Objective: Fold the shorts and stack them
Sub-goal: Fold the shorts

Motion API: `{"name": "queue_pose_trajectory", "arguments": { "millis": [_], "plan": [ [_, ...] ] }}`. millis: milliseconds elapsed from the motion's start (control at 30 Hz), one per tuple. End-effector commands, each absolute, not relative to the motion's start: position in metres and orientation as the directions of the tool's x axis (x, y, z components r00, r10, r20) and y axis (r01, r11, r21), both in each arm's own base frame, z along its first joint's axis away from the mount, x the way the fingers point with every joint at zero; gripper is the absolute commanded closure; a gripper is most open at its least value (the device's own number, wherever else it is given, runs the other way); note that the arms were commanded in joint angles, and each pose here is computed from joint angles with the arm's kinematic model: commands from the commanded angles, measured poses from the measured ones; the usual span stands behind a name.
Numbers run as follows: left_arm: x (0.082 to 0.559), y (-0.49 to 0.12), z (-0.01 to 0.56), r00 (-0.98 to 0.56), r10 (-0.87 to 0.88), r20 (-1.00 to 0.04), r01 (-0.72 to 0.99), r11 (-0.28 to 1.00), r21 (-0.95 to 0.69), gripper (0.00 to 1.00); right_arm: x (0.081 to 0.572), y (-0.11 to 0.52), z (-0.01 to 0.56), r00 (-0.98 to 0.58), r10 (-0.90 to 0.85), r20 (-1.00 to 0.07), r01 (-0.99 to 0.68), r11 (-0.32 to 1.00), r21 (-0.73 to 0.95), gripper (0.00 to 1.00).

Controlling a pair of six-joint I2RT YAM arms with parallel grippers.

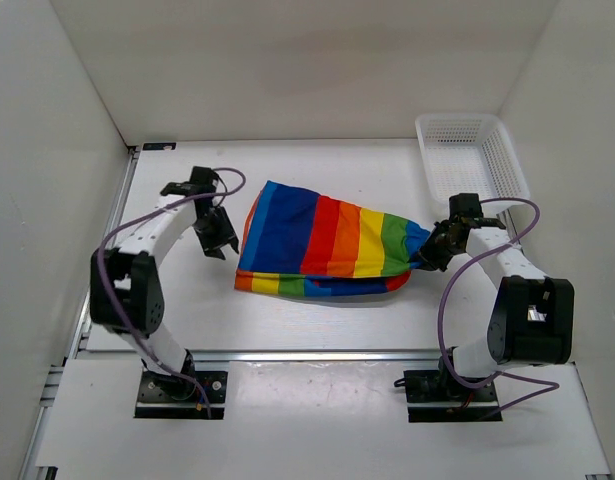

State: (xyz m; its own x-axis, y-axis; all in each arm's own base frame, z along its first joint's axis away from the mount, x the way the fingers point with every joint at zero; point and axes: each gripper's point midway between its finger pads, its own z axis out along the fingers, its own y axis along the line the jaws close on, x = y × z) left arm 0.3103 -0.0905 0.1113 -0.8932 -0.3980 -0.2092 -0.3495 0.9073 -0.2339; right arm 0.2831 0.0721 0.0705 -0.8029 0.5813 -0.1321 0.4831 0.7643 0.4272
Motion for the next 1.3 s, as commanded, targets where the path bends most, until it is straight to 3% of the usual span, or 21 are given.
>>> {"name": "queue_pose_trajectory", "arguments": {
  "millis": [0, 133, 233, 267, 300, 367, 600, 800, 900, 1033, 1267],
  "plan": [
    [0.301, -0.105, 0.071, -0.930, -0.352, -0.109, -0.323, 0.921, -0.218, 0.49, 0.297, 0.073, 0.083, -0.805, 0.564, -0.183, 0.442, 0.776, 0.451, 1.00],
    [0.304, -0.114, 0.055, -0.935, -0.340, -0.098, -0.316, 0.927, -0.200, 0.50, 0.297, 0.073, 0.083, -0.805, 0.564, -0.183, 0.442, 0.776, 0.451, 1.00],
    [0.310, -0.118, 0.050, -0.939, -0.329, -0.100, -0.306, 0.933, -0.191, 0.58, 0.297, 0.073, 0.083, -0.805, 0.564, -0.183, 0.442, 0.776, 0.451, 1.00],
    [0.312, -0.119, 0.050, -0.935, -0.340, -0.098, -0.318, 0.929, -0.192, 0.63, 0.297, 0.073, 0.083, -0.805, 0.564, -0.183, 0.442, 0.776, 0.451, 1.00],
    [0.312, -0.119, 0.050, -0.935, -0.340, -0.098, -0.318, 0.928, -0.192, 0.75, 0.295, 0.073, 0.083, -0.807, 0.564, -0.175, 0.446, 0.776, 0.446, 1.00],
    [0.312, -0.121, 0.049, -0.935, -0.341, -0.101, -0.319, 0.929, -0.186, 0.89, 0.295, 0.073, 0.083, -0.807, 0.564, -0.175, 0.446, 0.776, 0.446, 1.00],
    [0.315, -0.120, 0.086, -0.920, -0.353, -0.170, -0.314, 0.924, -0.221, 0.89, 0.296, 0.072, 0.085, -0.803, 0.566, -0.187, 0.445, 0.778, 0.444, 1.00],
    [0.296, -0.123, 0.161, -0.899, -0.356, -0.257, -0.267, 0.908, -0.324, 0.89, 0.295, 0.068, 0.089, -0.796, 0.569, -0.207, 0.446, 0.782, 0.435, 1.00],
    [0.267, -0.125, 0.153, -0.918, -0.332, -0.215, -0.251, 0.909, -0.334, 0.89, 0.292, 0.067, 0.085, -0.792, 0.578, -0.200, 0.461, 0.779, 0.426, 1.00],
    [0.224, -0.127, 0.097, -0.936, -0.340, -0.090, -0.293, 0.896, -0.334, 0.89, 0.286, 0.065, 0.075, -0.795, 0.579, -0.181, 0.477, 0.781, 0.404, 1.00],
    [0.202, -0.122, 0.034, -0.930, -0.366, 0.025, -0.361, 0.901, -0.242, 0.89, 0.280, 0.064, 0.056, -0.795, 0.588, -0.152, 0.502, 0.777, 0.380, 1.00]
  ]
}}
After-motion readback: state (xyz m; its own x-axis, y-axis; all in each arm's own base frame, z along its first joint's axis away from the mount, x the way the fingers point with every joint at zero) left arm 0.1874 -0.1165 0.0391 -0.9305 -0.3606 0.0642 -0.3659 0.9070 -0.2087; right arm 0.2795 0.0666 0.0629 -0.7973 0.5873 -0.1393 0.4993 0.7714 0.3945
